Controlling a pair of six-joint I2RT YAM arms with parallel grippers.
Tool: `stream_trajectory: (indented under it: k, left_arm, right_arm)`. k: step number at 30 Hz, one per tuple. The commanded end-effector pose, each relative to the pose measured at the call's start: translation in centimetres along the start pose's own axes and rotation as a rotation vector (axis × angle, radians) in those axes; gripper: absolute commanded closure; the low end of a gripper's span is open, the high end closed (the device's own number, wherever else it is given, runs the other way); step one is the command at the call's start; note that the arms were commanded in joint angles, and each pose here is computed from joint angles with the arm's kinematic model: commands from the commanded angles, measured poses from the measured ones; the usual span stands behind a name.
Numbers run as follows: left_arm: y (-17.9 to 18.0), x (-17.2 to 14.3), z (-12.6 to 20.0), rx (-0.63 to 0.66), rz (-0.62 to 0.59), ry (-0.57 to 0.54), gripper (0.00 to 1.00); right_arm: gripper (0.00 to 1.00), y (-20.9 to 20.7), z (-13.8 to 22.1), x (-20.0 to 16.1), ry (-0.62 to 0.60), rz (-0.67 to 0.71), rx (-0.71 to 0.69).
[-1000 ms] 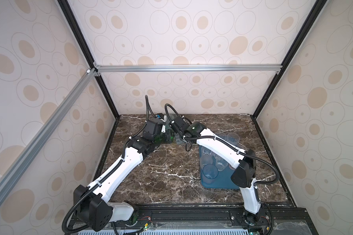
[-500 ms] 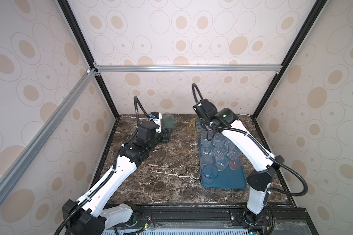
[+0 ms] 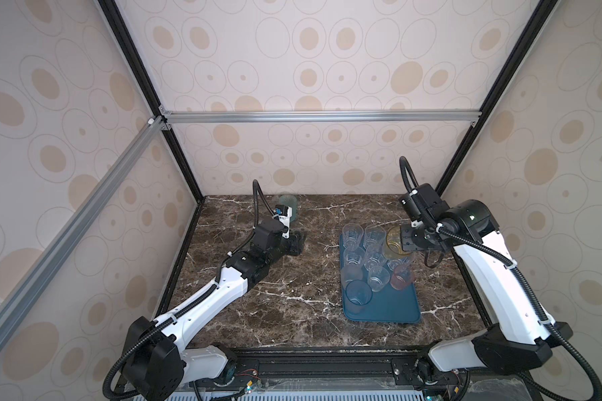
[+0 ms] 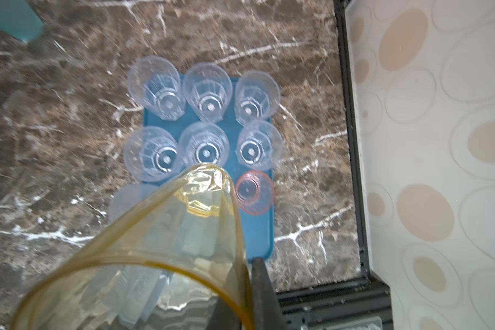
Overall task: Place the glasses into the tray
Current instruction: Place the glass on the tray.
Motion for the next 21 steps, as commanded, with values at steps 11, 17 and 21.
stream_trajectory:
  k: [11, 17, 21]
  left_arm:
    - [-0.4, -2.2, -2.1, -0.006, -0.043, 0.049, 0.42]
    - [0.3, -3.1, -2.3, 0.015, -0.049, 0.06, 0.42]
    - [0.4, -3.6, -2.6, 0.008, -0.036, 0.078, 0.42]
  right_arm:
    - [1.0, 1.4, -4.8, -10.2, 0.226, -0.116, 0.081]
    - [1.0, 3.2, -8.3, -12.7, 0.265, -0.16, 0.12]
    - [1.0, 3.7, -10.2, -13.2, 0.259, -0.165, 0.112]
Point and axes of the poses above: each gripper's point midway between its finger pads, its own z axis back along the fingers, its own y axis along the line the jaws close on, x = y × z, the point moved 3 cm from there along z, back along the fingers, and after that the axes turned 10 degrees about z, right-handed, at the moved point
